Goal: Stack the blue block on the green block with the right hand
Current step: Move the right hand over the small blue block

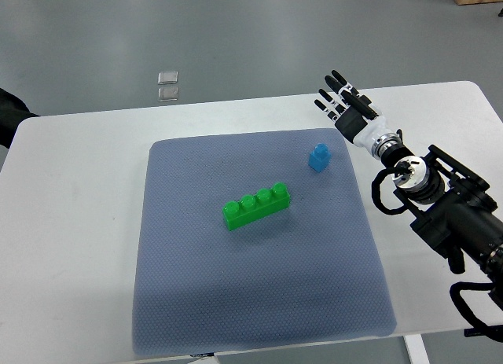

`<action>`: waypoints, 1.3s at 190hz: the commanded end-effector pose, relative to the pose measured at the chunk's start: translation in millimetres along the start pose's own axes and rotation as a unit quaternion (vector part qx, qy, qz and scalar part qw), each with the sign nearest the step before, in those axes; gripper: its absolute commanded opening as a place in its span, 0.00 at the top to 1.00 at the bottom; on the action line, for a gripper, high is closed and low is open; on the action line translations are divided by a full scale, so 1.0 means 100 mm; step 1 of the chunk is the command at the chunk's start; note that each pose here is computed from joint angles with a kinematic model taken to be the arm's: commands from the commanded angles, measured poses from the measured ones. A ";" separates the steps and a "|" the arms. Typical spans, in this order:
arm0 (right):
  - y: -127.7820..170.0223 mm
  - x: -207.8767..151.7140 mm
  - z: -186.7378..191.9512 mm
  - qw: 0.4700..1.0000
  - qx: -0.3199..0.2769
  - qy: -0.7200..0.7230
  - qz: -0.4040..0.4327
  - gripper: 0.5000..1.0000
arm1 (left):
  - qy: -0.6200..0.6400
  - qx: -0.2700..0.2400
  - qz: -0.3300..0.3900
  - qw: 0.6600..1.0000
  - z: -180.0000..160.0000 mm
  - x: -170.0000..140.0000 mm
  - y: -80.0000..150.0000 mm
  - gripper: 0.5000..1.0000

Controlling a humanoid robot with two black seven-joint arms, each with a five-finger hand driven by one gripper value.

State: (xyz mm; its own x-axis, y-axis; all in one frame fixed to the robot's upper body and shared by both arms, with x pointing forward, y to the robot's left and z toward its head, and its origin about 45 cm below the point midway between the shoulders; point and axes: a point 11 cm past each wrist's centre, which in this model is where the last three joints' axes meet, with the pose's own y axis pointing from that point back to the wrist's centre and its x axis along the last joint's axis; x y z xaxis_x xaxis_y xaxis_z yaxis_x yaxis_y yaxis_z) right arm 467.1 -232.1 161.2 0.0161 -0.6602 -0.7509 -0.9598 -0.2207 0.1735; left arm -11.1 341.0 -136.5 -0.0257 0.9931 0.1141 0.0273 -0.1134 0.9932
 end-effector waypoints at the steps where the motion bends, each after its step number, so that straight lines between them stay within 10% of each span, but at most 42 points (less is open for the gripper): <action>1: 0.00 0.01 -0.01 1.000 0.001 0.001 0.000 0.17 | -0.001 0.000 -0.001 1.000 0.00 0.00 0.00 0.00; 153: -0.10 -0.60 -0.48 0.948 -0.050 0.276 -0.154 0.17 | -0.002 0.000 -0.009 1.000 0.00 -0.06 0.00 0.00; 247: 0.03 -1.57 -0.80 0.530 -0.206 0.776 -0.274 0.18 | -0.006 -0.001 -0.026 1.000 0.01 -0.17 0.00 0.00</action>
State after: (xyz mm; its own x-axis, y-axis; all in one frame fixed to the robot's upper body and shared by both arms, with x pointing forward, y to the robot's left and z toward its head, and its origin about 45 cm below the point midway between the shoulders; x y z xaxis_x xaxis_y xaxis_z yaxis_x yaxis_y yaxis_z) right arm 485.1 -199.6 326.3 0.7824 -0.2619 0.5651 -0.5790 -0.6400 0.5051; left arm -10.1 324.6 -138.1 -0.0145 0.9977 0.0655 0.0258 -0.0651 0.9975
